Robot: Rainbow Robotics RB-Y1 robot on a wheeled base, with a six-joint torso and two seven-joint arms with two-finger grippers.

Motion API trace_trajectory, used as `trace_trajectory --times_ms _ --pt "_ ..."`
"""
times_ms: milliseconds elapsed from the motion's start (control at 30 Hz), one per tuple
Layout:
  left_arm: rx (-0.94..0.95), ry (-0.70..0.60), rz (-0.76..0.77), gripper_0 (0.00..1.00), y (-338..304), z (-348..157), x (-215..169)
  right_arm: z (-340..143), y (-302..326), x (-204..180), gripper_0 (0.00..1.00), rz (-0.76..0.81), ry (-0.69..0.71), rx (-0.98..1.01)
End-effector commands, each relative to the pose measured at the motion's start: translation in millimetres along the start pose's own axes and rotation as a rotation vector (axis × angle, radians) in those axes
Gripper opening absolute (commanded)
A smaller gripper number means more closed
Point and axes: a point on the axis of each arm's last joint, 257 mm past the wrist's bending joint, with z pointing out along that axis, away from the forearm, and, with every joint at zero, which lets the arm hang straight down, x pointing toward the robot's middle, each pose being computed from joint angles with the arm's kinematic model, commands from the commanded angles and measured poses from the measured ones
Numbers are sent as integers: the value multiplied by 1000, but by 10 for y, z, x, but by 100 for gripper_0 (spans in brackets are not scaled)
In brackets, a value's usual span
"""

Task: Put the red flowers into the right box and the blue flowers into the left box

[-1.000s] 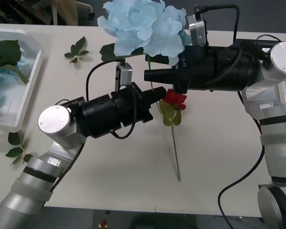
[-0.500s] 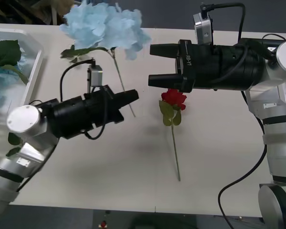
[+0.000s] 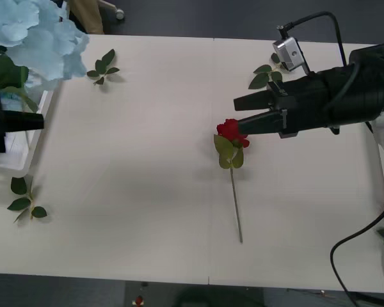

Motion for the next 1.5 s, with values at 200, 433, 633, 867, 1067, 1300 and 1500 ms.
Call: trace_trajectory --times_ms 200,433,633,867,1067,1300,1500 --pt "-339 423 -127 0 1035 -1430 758 -487 -86 190 100 221 183 188" --pt "-573 680 -33 0 1566 -2211 1176 -535 -161 280 100 329 276 373" --pt "-668 796 57 0 1811 -2367 1471 -401 -288 456 100 410 346 555" --pt "-770 800 97 1 2076 -2355 1770 -180 -494 802 100 459 426 757" --pt "-796 793 108 6 2159 -2268 1879 -7 -653 1080 100 483 455 872" --pt "-830 781 100 52 2225 -2282 1987 105 -779 1269 100 507 440 977" --pt "-805 763 98 65 2181 -2203 1873 133 -858 1376 100 552 409 1049"
